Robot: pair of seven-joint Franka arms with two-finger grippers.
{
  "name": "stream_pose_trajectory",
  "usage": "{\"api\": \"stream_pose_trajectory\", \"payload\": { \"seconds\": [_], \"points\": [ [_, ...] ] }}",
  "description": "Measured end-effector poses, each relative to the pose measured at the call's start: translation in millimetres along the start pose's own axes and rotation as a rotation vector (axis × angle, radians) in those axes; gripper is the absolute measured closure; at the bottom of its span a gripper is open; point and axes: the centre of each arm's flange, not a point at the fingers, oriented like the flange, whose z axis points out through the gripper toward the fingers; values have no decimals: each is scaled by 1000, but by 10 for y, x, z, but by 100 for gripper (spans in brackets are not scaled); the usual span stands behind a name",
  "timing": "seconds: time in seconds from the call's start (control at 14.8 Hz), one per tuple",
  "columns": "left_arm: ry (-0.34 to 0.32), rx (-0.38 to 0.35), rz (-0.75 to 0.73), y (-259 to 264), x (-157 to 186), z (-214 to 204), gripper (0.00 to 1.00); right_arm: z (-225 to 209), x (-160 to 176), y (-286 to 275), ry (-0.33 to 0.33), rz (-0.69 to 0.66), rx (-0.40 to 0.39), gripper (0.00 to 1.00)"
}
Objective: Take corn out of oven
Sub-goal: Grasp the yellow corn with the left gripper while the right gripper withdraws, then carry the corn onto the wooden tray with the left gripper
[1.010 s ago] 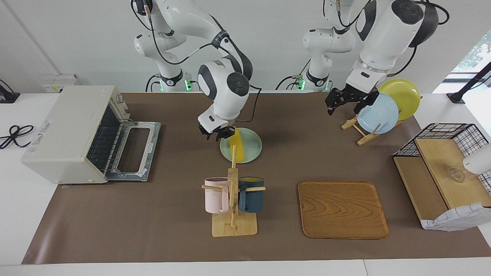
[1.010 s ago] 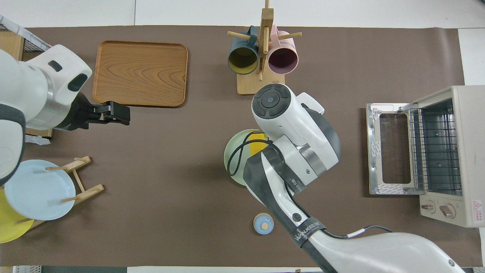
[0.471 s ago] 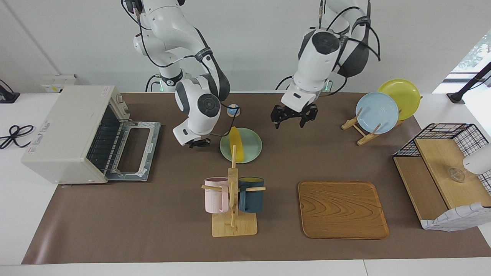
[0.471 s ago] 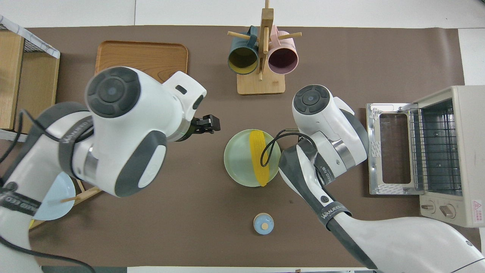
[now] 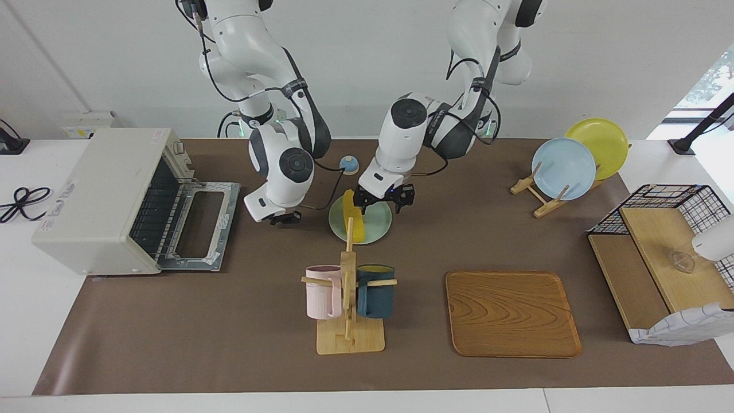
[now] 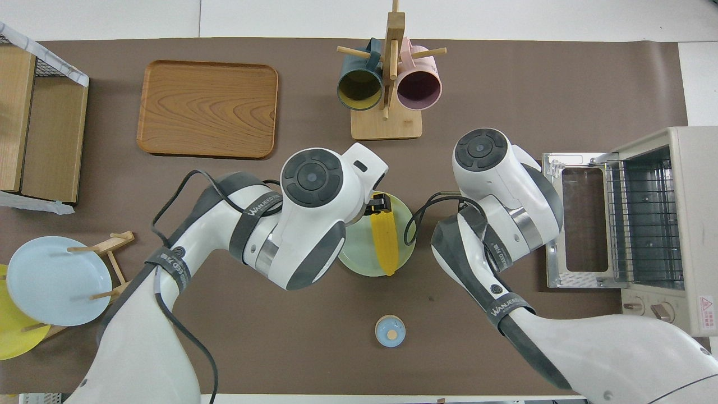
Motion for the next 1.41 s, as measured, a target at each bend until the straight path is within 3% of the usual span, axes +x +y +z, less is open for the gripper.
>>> {"api": "stream_pose_trajectory", "payload": {
  "seconds": [0.4,0.74,1.21,1.35,1.41],
  "points": [
    [5,-7,38,179,-158,281,0,328,224,475,2,-49,26,99],
    [13,-13,66,282,-335,503,0,405,197,496,24,-141,-43,99],
    [9,-12,79,354,-403,686,0,509,158,607,-4,-173,-56,99],
    [11,-13,78,352,-399,685,5,508,134,622,-18,-190,-68,99],
    [11,-13,78,353,-400,685,14,487,119,651,-24,-205,-77,99]
  ]
}}
